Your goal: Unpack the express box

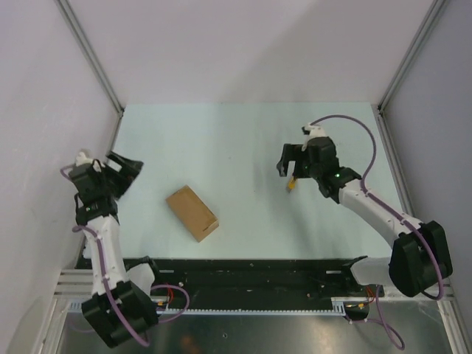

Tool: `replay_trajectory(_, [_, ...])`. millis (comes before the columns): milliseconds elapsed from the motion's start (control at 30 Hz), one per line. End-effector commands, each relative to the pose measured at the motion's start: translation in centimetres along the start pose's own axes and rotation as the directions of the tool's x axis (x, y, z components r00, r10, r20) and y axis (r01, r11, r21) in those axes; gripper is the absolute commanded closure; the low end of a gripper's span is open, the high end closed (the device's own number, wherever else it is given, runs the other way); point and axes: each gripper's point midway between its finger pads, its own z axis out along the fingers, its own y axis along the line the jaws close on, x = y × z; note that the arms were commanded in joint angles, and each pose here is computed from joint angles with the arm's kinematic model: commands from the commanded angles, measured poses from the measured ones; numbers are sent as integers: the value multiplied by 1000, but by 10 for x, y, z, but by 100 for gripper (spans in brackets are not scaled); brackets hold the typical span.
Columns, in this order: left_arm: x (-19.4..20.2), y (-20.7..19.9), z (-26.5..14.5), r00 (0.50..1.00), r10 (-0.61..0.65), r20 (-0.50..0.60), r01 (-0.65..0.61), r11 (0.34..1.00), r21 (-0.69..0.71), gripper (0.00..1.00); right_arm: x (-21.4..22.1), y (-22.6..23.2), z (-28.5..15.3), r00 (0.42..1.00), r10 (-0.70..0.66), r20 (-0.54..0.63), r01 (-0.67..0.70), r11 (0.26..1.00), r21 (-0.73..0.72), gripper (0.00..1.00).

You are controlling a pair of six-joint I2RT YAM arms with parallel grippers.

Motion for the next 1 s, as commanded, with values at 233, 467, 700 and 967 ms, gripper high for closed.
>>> replay_trajectory(233, [197,16,-48,859,-96,-503,105,994,-11,10,43,50,18,990,-55,-132,42,994,-99,1])
replay_trajectory(467, [232,26,-53,819,-96,-566,65,995,-75,18,52,31,17,985,-57,-161,59,998,4,2])
replay_trajectory(700, [211,19,-26,832,43,-552,-106,991,-83,34,56,14,14,982,-48,-180,63,995,76,3])
replay_trajectory(967, [215,-18,4,783,178,-596,-130,984,123,40,54,-11,10,985,-5,-171,36,983,181,5])
